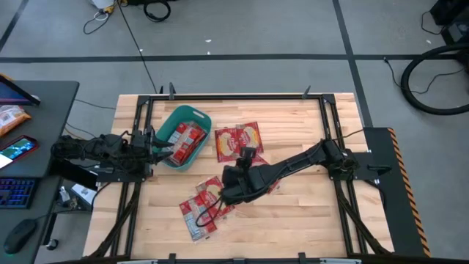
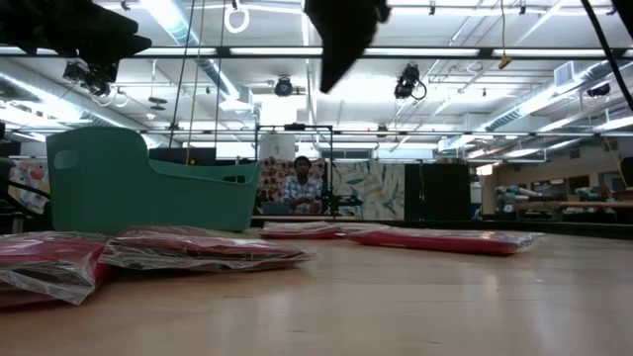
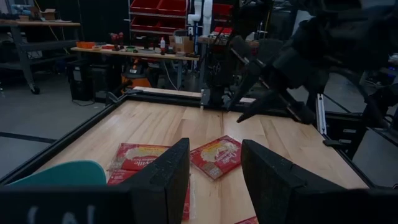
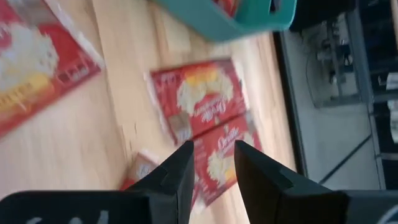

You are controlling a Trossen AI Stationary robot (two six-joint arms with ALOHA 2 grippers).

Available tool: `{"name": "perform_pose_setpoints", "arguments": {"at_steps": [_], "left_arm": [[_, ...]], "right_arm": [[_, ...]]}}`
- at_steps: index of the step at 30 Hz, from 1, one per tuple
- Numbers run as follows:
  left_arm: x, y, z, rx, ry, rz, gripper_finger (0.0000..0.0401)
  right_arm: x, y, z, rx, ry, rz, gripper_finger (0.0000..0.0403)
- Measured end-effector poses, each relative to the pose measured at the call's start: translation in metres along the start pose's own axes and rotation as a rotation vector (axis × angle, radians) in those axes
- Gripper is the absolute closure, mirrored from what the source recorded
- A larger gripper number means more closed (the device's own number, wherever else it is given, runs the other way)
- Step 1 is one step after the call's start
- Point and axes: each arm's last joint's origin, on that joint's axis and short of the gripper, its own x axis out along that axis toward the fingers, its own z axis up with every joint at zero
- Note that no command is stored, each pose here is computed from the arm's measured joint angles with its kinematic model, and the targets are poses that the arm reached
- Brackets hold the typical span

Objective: Sort popcorn bags into baskets
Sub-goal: Put the red popcorn bag into the green bin

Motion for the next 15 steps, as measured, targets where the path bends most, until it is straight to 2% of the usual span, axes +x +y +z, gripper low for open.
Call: {"name": "perform_pose_setpoints", "arguments": {"at_steps": [7,15], "left_arm": [[0.0,0.0,0.0,-0.003,0.0,0.0,0.025],[0.0,0.0,0.0,-0.001,-0.002,0.011,0.025]], "right_arm": [[-0.013,-0.027,-0.027,0.106,-0.003,0.002,0.0297],[-0.036,-0.067,-0.051,0.262,-0.201,0.065,0.0308]]}}
